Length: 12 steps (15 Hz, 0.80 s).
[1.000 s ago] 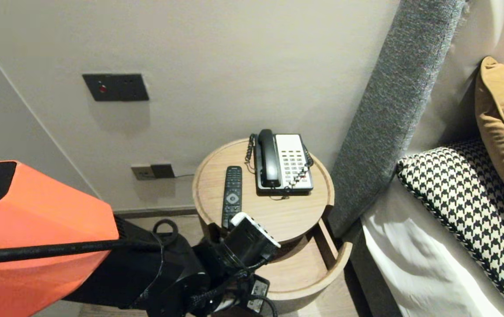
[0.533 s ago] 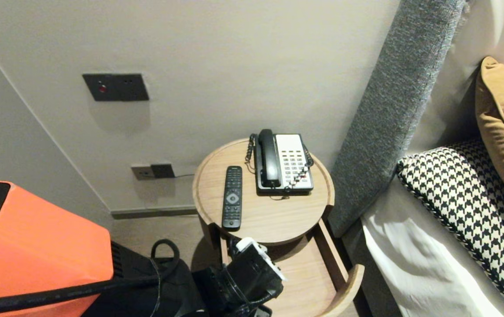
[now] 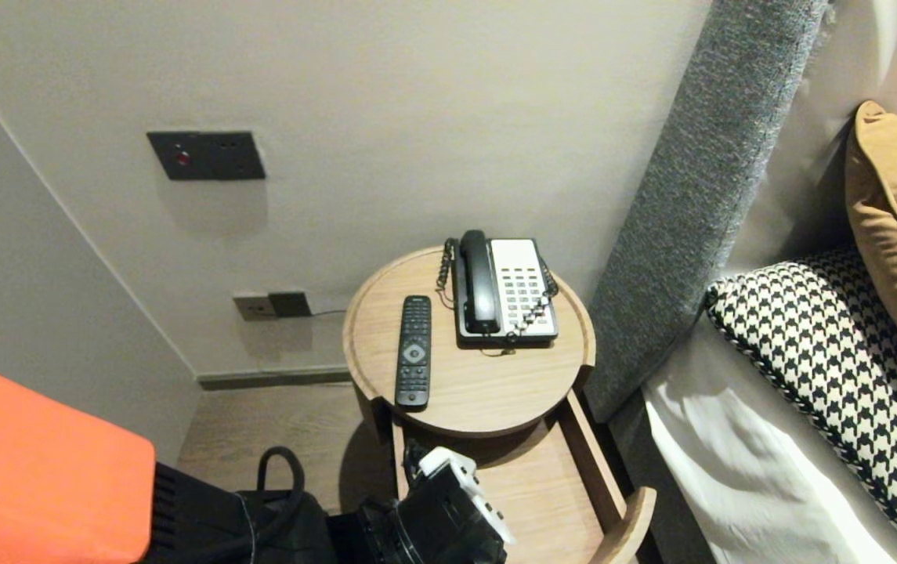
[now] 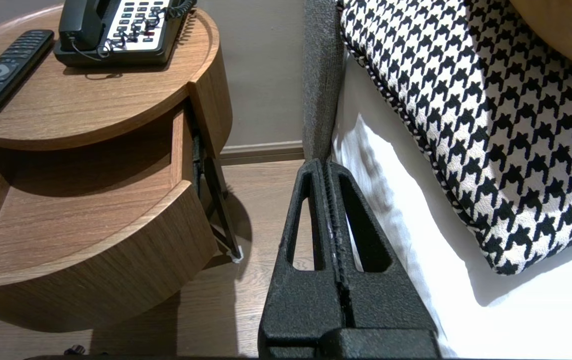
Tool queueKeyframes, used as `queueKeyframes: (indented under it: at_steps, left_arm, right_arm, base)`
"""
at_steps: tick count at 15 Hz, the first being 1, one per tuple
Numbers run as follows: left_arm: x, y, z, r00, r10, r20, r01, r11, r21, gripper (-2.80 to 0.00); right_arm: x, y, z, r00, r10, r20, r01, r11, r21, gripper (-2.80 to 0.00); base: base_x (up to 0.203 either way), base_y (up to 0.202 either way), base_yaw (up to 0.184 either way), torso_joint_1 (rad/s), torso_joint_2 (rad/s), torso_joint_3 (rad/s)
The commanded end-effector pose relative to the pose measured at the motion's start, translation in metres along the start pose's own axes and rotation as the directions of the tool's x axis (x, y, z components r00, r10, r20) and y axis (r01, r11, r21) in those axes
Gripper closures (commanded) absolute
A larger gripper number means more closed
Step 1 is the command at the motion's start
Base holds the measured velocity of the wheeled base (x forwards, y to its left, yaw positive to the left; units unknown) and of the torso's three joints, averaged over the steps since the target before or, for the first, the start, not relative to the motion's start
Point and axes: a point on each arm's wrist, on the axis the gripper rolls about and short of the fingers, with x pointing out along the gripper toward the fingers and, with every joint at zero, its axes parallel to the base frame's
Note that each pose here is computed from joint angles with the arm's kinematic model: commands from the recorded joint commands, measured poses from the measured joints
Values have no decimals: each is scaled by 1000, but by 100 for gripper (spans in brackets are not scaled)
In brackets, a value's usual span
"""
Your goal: Open the nightstand drawer
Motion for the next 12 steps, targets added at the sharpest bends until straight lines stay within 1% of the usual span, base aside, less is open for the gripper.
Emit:
queueKeyframes:
  at_steps: [1, 4, 6, 8, 9, 12]
  left_arm:
    - [-2, -2, -3, 1000, -4, -4, 4, 1000, 7, 0]
    - [-7, -2, 2, 1000, -16, 22, 16, 1000, -3, 0]
    - [-9, 3, 12, 997, -26, 71, 28, 999, -34, 0]
    - [-13, 8, 31, 987, -43, 156, 54, 996, -67, 0]
    - [-16, 10, 44, 979, -46, 198, 63, 994, -85, 0]
    - [-31, 27, 79, 950, -27, 311, 67, 991, -118, 0]
  right_arm:
    - [2, 0, -11, 999, -1, -39, 1, 1000, -1, 0]
    - [2, 0, -11, 999, -1, -39, 1, 1000, -1, 0]
    - [2, 0, -11, 999, -1, -39, 1, 1000, -1, 0]
    - [2, 0, -11, 999, -1, -39, 1, 1000, -1, 0]
    - [2, 0, -11, 999, -1, -39, 1, 1000, -1, 0]
    - [2, 0, -11, 999, -1, -39, 1, 1000, -1, 0]
  base:
    - [0, 0, 0, 0, 0, 0]
    - [0, 0, 0, 0, 0, 0]
    - [0, 0, 0, 0, 0, 0]
    - [0, 0, 0, 0, 0, 0]
    - [0, 0, 0, 0, 0, 0]
    - [0, 0, 0, 0, 0, 0]
